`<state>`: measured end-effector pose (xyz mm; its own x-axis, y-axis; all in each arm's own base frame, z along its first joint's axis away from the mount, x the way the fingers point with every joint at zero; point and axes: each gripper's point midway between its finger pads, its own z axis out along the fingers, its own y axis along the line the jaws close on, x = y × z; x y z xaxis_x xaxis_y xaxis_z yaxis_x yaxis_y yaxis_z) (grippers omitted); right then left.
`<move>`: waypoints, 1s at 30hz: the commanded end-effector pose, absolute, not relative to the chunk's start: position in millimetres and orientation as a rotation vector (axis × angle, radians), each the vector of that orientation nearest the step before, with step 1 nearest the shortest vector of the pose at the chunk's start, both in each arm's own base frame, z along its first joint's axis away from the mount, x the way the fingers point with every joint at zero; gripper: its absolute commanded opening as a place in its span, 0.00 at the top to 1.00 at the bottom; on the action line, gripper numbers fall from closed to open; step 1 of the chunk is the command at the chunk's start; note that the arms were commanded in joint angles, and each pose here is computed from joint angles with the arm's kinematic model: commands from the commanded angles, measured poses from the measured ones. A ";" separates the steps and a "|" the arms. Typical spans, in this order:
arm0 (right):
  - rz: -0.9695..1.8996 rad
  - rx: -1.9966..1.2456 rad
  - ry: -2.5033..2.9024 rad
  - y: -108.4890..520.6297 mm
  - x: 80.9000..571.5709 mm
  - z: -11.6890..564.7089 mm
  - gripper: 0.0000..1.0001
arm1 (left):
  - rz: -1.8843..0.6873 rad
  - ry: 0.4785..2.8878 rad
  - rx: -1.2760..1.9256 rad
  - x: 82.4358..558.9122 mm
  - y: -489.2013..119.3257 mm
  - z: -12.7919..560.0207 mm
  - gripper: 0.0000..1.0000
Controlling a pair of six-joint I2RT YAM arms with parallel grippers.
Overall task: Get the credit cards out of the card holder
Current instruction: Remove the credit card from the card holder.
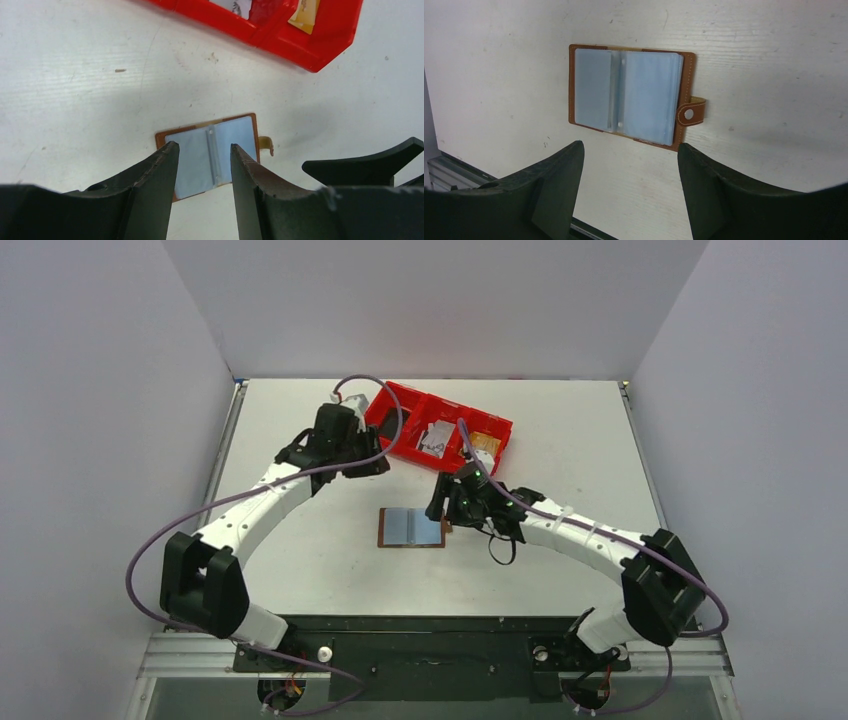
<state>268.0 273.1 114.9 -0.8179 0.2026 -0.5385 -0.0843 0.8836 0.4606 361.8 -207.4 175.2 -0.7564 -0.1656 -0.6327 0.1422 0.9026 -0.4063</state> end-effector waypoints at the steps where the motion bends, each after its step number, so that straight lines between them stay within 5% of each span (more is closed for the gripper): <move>1: 0.678 0.074 2.385 303.6 281.9 130.7 0.36 | -0.536 2.368 -0.081 344.5 -185.4 172.1 0.60; 30: 0.523 -0.089 2.578 374.9 280.8 56.9 0.50 | -0.537 2.473 -0.249 298.8 -138.4 123.4 0.60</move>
<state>272.9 370.1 49.7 -0.8852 0.0428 -0.4633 -0.1476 0.9185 0.3668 294.5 -136.0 110.8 -0.8285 -0.2754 -0.4876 -0.0695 0.9146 -0.3983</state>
